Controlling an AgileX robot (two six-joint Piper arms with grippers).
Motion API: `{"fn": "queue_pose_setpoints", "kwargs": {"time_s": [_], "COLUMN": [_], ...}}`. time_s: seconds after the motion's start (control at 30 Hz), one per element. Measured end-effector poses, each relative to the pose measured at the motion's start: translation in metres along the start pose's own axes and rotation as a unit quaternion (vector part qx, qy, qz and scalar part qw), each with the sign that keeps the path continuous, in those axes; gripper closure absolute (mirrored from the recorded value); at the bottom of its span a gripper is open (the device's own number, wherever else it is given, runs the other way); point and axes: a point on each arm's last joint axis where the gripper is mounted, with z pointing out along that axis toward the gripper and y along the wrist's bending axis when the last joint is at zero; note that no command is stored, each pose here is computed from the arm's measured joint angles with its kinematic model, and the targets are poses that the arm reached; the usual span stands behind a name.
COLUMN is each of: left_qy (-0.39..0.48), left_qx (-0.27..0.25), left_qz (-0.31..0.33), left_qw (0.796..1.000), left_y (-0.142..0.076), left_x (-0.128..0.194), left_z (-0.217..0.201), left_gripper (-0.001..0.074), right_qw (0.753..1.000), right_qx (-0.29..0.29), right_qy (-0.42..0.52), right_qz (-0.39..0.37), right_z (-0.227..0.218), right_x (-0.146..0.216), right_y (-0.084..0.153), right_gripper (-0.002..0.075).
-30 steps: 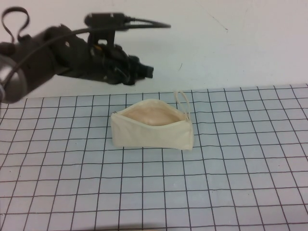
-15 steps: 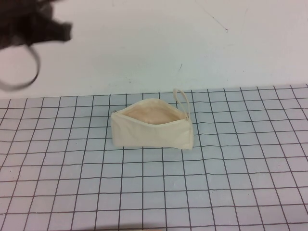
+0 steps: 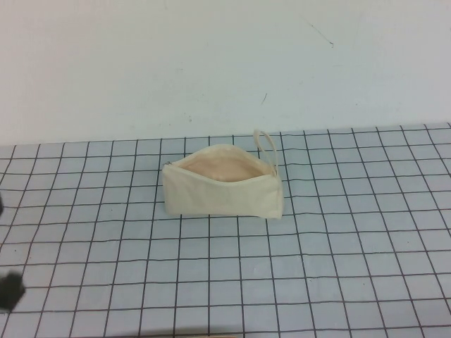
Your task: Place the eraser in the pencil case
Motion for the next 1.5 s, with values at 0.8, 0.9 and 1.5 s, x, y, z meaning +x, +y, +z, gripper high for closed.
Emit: {"fn": "queue_pose_setpoints", "kwargs": {"time_s": [0.8, 0.9, 1.5], "left_qy": [0.091, 0.078, 0.015], "left_qx": [-0.04, -0.067, -0.11], "left_qz": [-0.028, -0.067, -0.163], "left_qw": [0.995, 0.992, 0.98], "left_y": [0.008, 0.014, 0.015], "left_x": [0.061, 0.06, 0.151], "left_z": [-0.021, -0.031, -0.051], "left_gripper": [0.0736, 0.0736, 0.0736], "right_qw": [1.0, 1.0, 1.0], "right_qx": [0.0, 0.0, 0.0], "right_qy": [0.0, 0.0, 0.0], "right_qz": [0.0, 0.0, -0.001], "right_z": [0.0, 0.0, 0.0], "right_x": [0.0, 0.0, 0.0], "right_y": [0.0, 0.0, 0.0], "right_gripper": [0.0727, 0.0727, 0.0727]}}
